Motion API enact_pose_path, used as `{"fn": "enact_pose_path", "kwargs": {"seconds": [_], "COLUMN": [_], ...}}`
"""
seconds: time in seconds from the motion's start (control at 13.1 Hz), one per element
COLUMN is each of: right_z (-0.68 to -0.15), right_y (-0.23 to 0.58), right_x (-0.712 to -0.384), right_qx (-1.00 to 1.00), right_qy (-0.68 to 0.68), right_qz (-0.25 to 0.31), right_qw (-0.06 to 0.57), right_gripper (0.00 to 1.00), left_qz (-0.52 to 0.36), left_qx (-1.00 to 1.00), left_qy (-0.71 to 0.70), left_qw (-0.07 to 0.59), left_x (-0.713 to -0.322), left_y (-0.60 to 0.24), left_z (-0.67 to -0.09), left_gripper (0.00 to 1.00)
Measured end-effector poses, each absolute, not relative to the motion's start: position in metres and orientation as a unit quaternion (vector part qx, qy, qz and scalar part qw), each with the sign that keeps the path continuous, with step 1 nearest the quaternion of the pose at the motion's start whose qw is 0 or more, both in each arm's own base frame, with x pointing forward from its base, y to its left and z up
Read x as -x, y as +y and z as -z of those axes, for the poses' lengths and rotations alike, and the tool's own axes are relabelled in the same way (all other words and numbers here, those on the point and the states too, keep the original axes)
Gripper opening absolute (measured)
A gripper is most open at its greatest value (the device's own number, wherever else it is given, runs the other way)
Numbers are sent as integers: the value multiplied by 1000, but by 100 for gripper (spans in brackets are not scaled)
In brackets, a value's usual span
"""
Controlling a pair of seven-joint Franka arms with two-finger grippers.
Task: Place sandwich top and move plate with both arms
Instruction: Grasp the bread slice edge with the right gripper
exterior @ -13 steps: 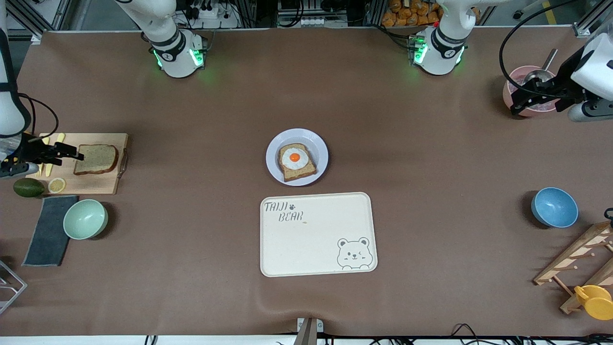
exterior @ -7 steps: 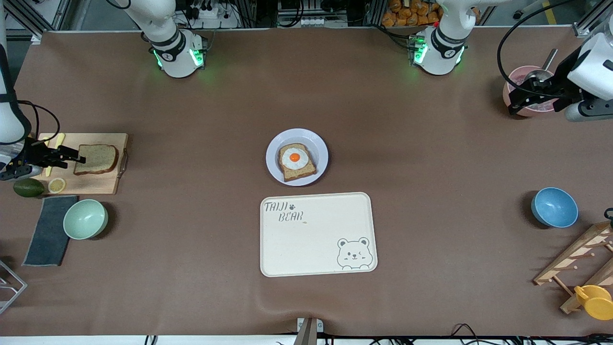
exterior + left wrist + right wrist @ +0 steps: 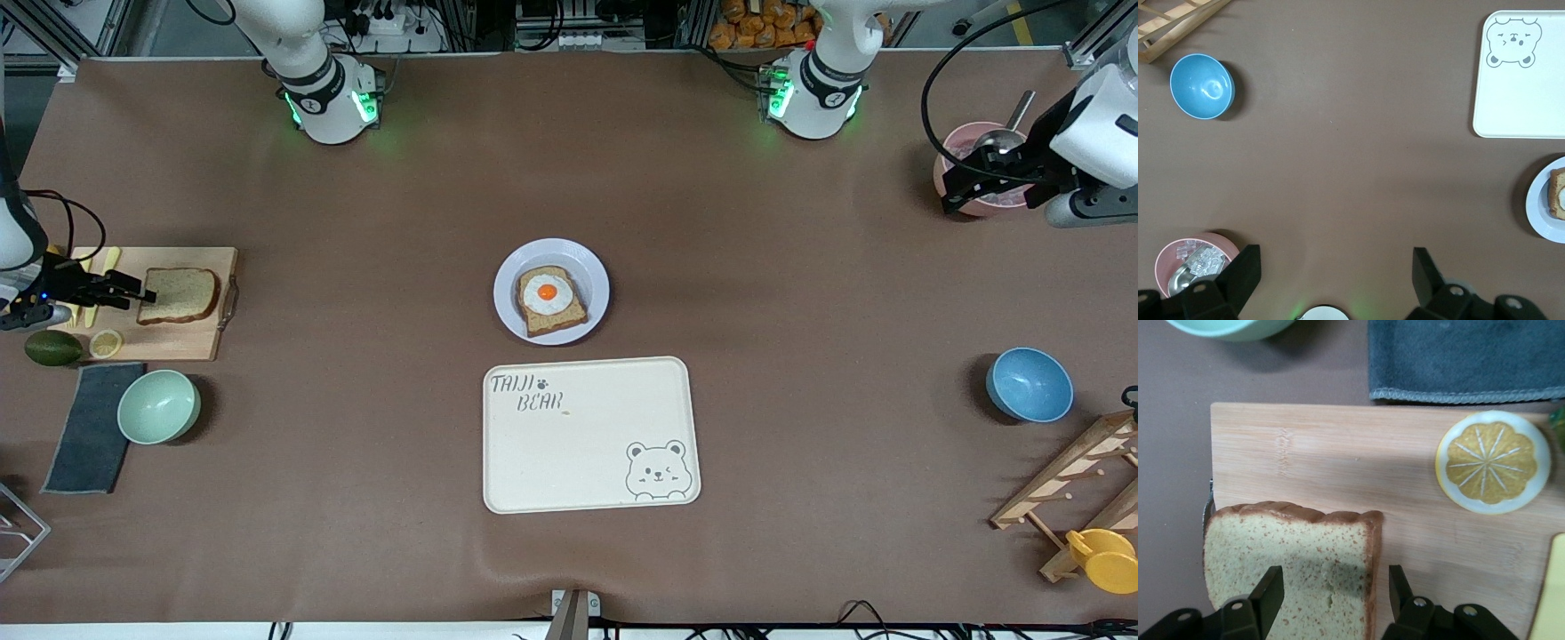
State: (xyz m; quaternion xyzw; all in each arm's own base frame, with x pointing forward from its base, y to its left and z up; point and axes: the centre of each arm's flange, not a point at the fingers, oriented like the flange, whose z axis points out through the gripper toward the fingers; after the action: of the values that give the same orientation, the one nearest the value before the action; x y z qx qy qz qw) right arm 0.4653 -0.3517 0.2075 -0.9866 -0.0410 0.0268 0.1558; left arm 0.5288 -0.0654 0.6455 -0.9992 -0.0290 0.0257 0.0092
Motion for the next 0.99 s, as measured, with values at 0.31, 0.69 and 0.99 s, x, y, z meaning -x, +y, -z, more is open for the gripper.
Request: {"fn": "enact_pose_path", "kwargs": {"seconds": [0.31, 0.69, 0.99], "right_z": [-197, -190, -189], "right_y": [-356, -363, -365], "right_x": [-461, -455, -453], "right_qx": [985, 983, 982], "right_qy": [-46, -49, -62], "right_qz": [-30, -17, -6], "right_qw": [161, 175, 180], "right_gripper": [65, 36, 11], "left_qz": [-26, -27, -29], "left_qx": [999, 999, 999], "left_qy": [-29, -29, -29], "left_qw": [9, 9, 9], "left_x": [-529, -529, -530], "left_y": [-65, -65, -65], "left_z": [-645, -644, -643], "left_gripper": [100, 100, 100]}}
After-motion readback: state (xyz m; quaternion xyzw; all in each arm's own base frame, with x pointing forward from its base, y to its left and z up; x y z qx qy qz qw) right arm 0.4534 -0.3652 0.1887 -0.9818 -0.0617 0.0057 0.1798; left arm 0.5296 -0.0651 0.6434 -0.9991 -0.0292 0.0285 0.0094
